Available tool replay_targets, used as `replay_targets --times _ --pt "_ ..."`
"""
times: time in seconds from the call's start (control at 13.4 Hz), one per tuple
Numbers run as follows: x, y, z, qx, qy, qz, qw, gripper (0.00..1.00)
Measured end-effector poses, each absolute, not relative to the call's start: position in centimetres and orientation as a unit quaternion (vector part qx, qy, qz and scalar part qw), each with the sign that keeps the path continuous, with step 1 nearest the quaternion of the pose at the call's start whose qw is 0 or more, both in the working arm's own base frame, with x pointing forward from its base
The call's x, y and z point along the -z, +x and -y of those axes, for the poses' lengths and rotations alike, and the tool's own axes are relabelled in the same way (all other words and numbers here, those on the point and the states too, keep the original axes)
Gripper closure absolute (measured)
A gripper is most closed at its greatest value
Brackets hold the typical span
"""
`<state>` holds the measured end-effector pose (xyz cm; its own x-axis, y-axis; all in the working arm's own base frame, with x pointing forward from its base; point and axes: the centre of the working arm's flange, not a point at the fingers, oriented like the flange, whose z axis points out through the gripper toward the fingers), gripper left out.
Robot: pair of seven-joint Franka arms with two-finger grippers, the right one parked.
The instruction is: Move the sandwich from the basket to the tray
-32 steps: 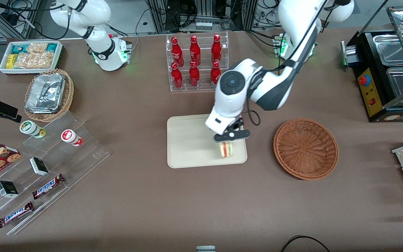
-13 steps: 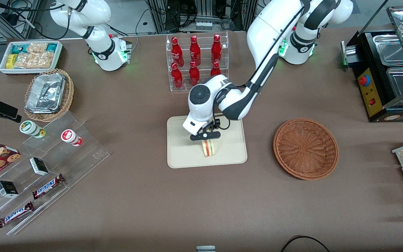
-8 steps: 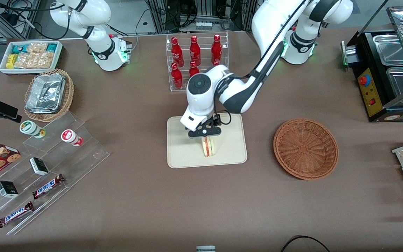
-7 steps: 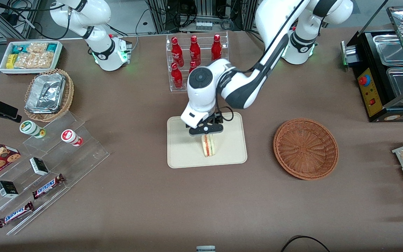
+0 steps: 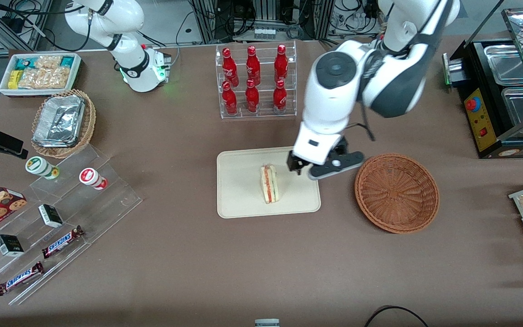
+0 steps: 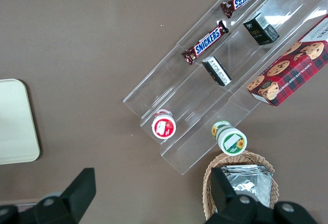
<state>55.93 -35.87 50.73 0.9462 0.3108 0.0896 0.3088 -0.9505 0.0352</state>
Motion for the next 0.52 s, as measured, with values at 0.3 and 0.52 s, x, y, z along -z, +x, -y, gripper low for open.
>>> replay_targets --times 0.3,0.52 --pt "-55.5 57.6 26.0 -0.013 0.992 -0.123 0.018 0.0" --pt "-57.9 57.2 20.3 -0.002 0.997 -0.078 0.011 0.0"
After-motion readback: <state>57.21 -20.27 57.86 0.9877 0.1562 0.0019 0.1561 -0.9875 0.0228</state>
